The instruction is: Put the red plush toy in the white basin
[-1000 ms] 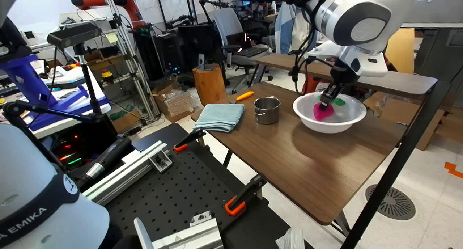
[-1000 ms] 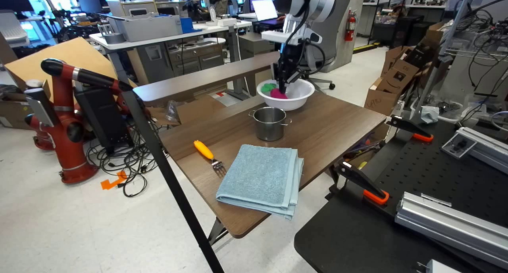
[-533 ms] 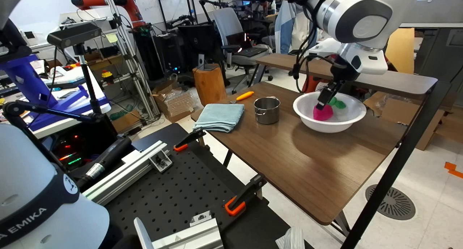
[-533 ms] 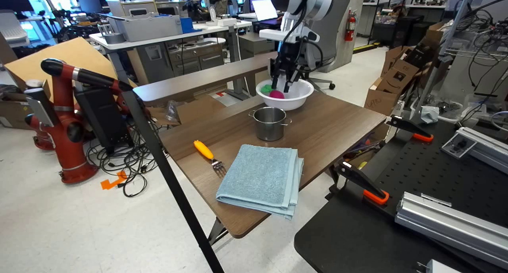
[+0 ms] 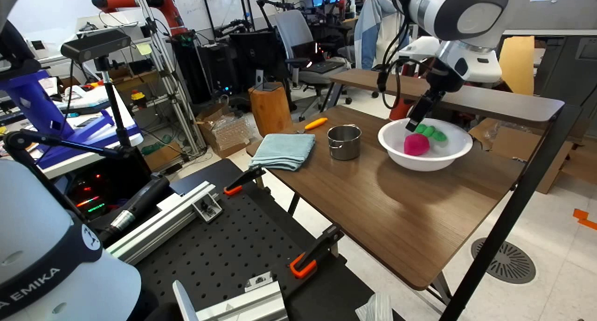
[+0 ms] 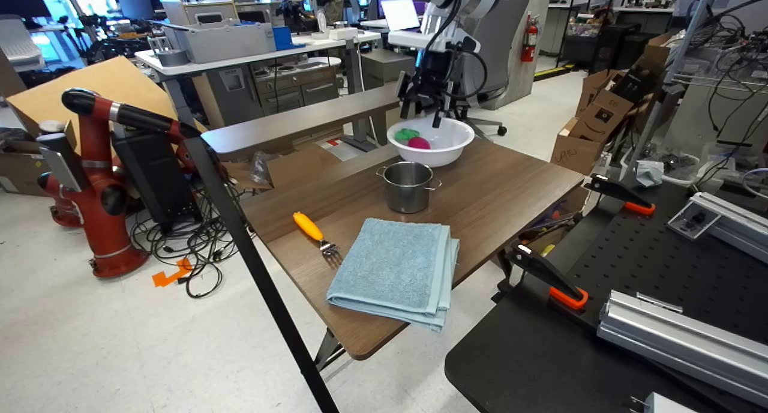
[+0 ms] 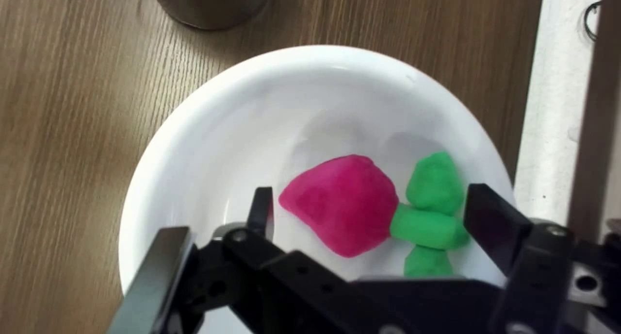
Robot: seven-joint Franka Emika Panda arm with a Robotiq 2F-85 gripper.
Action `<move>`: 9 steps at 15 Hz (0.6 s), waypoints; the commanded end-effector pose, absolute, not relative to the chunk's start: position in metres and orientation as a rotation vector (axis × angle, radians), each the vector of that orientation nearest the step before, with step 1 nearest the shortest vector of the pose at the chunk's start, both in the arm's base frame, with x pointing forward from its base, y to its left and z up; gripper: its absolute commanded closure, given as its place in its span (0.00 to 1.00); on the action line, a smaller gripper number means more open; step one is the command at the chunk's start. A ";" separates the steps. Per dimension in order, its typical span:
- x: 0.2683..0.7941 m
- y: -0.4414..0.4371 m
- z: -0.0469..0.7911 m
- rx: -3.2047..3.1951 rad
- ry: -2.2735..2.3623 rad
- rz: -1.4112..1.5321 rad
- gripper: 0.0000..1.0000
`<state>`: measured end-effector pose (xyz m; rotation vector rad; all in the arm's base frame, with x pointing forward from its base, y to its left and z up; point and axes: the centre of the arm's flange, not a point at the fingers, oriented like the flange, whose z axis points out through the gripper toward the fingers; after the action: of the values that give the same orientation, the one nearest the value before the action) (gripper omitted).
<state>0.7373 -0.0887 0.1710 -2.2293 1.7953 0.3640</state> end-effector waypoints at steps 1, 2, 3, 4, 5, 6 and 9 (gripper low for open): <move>0.716 -0.082 0.220 -2.206 1.695 0.334 0.00; 0.712 -0.080 0.236 -2.202 1.673 0.311 0.00; 0.708 -0.078 0.253 -2.201 1.653 0.290 0.00; 0.704 -0.077 0.268 -2.201 1.630 0.275 0.00; 0.700 -0.075 0.282 -2.199 1.610 0.259 0.00; 0.695 -0.073 0.296 -2.203 1.586 0.247 0.00; 0.716 -0.073 0.308 -2.225 1.596 0.244 0.00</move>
<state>0.7160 -0.0726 0.3081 -2.2254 1.5950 0.2436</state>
